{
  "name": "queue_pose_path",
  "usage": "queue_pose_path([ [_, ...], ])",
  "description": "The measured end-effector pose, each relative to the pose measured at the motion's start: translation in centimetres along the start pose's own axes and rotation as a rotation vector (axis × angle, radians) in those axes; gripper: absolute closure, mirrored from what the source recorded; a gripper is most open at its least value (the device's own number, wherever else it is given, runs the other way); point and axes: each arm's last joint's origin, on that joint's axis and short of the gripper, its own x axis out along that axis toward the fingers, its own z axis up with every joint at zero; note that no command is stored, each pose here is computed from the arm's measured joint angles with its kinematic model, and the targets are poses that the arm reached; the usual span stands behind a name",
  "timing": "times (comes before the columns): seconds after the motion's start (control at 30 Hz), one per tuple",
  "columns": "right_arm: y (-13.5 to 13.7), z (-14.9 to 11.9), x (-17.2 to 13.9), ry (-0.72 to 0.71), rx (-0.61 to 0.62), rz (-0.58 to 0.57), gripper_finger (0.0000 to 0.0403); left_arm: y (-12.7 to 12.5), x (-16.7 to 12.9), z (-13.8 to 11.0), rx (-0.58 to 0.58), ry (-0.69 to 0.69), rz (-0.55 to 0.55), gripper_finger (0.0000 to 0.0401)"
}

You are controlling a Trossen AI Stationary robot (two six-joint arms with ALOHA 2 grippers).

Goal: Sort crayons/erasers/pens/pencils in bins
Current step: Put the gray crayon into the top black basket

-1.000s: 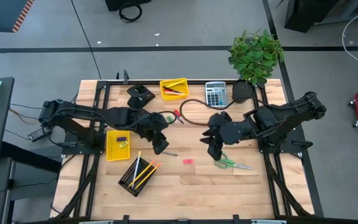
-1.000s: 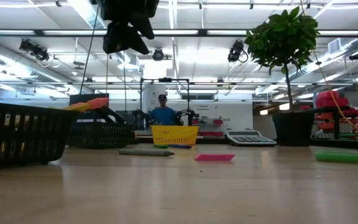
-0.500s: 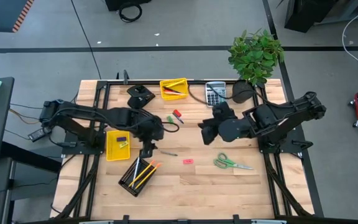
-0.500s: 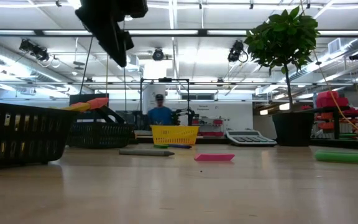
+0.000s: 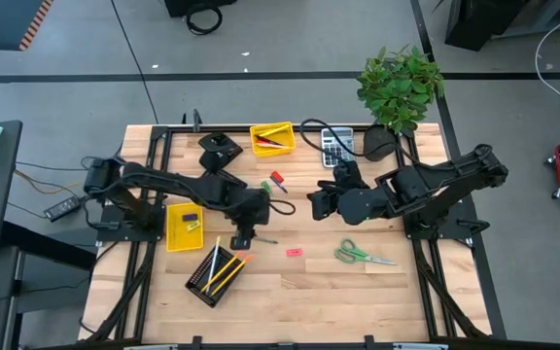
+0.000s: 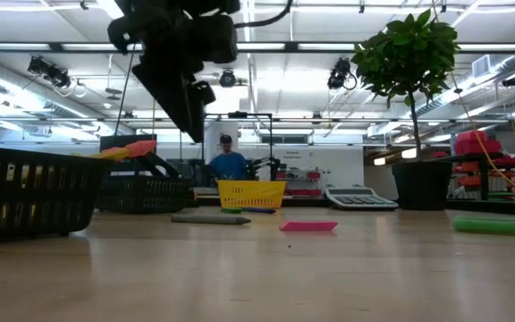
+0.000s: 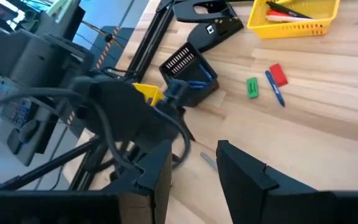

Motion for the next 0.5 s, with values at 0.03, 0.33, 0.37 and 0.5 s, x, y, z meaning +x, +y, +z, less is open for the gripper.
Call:
queue_pose_path([
  [0.03,0.0,0.0,0.0,0.000,0.000,0.000,0.0270,0.0,0.3,0.1,0.039,-0.005,-0.007,0.0190],
  [0.33,0.0,0.0,0.0,0.000,-0.015,0.000,0.0270,0.1,2.8,0.8,0.112,-0.027,-0.041,0.0217],
  [0.37,0.0,0.0,0.0,0.000,-0.026,-0.001,0.0270,0.1,3.1,0.8,0.099,-0.018,-0.042,0.0220],
  [0.5,0.0,0.0,0.0,0.001,-0.091,-0.002,0.0270,-0.3,4.4,0.7,0.082,0.017,-0.049,0.0231],
])
